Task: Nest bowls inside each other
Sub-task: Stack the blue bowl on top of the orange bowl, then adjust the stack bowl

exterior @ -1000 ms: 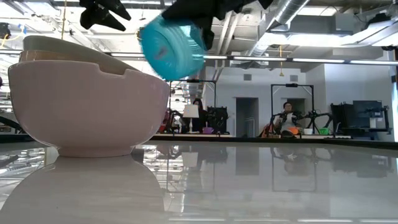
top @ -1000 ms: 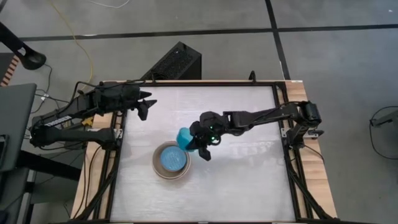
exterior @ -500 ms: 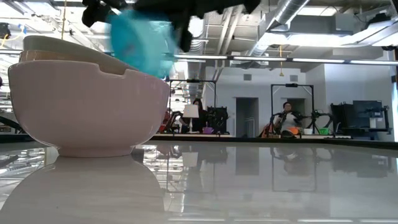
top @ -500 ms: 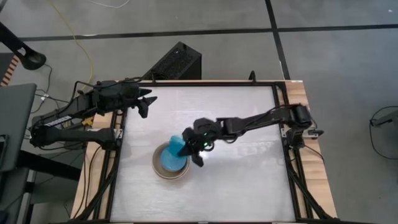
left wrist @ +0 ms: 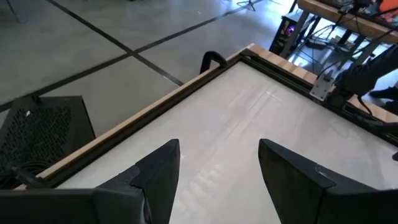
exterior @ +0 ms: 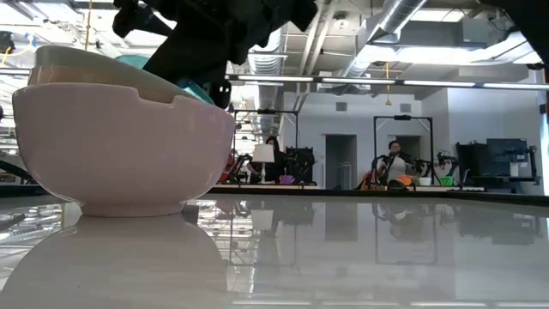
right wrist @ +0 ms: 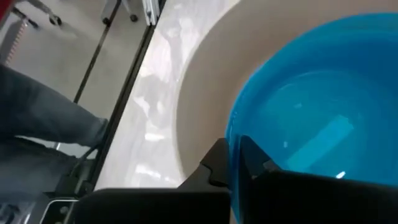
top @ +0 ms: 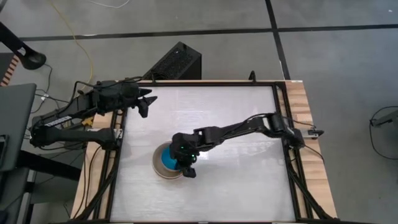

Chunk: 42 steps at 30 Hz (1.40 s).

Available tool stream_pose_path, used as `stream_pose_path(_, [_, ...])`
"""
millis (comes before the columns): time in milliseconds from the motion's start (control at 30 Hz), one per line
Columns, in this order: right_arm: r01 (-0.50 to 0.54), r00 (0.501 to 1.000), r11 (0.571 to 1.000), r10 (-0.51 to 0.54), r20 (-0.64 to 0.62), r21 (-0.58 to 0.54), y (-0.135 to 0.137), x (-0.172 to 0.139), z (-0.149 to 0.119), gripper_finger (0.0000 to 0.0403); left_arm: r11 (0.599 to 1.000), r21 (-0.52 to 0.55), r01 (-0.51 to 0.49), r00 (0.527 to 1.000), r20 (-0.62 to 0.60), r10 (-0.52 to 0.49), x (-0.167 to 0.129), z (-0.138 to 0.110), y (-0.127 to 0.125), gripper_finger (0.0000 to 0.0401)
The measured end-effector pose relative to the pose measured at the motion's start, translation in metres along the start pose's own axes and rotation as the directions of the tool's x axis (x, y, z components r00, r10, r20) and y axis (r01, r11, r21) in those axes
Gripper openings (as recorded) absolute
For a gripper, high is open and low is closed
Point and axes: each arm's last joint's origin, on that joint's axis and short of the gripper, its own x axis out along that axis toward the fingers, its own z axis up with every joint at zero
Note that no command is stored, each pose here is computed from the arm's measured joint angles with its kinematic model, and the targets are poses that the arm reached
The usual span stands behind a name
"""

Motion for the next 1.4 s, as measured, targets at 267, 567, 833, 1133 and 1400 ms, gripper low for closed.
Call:
stream_pose_path(267, [0.007, 0.993, 0.998, -0.015, -0.113, -0.07, -0.009, 0.018, 0.004, 0.0, 1.0, -0.001, 0.0, 1.0, -0.003, 0.0, 0.0, 0.0, 0.0, 0.0207])
stream_pose_path(567, [0.014, 0.977, 0.994, -0.036, -0.211, -0.105, -0.011, 0.023, 0.001, 0.0013, 1.0, -0.002, -0.009, 1.0, 0.0, 0.009, 0.0, 0.0, 0.0, 0.0207])
stream_pose_path(833, [0.087, 0.979, 0.995, -0.094, -0.179, -0.049, -0.015, 0.006, 0.009, 0.0133, 1.0, -0.009, 0.004, 1.0, -0.006, -0.004, 0.0, -0.001, 0.0, 0.0207])
stream_pose_path(1133, [0.141, 0.989, 0.989, -0.143, -0.048, -0.044, 0.011, -0.049, 0.037, 0.0215, 0.995, -0.041, 0.086, 0.993, -0.075, -0.089, 0.0, -0.005, -0.002, 0.0207])
stream_pose_path(1400, [0.23, 0.971, 0.972, -0.225, 0.086, -0.051, 0.042, -0.105, 0.055, 0.0184, 0.972, -0.078, 0.223, 0.949, -0.21, -0.234, -0.005, -0.018, -0.014, 0.0207])
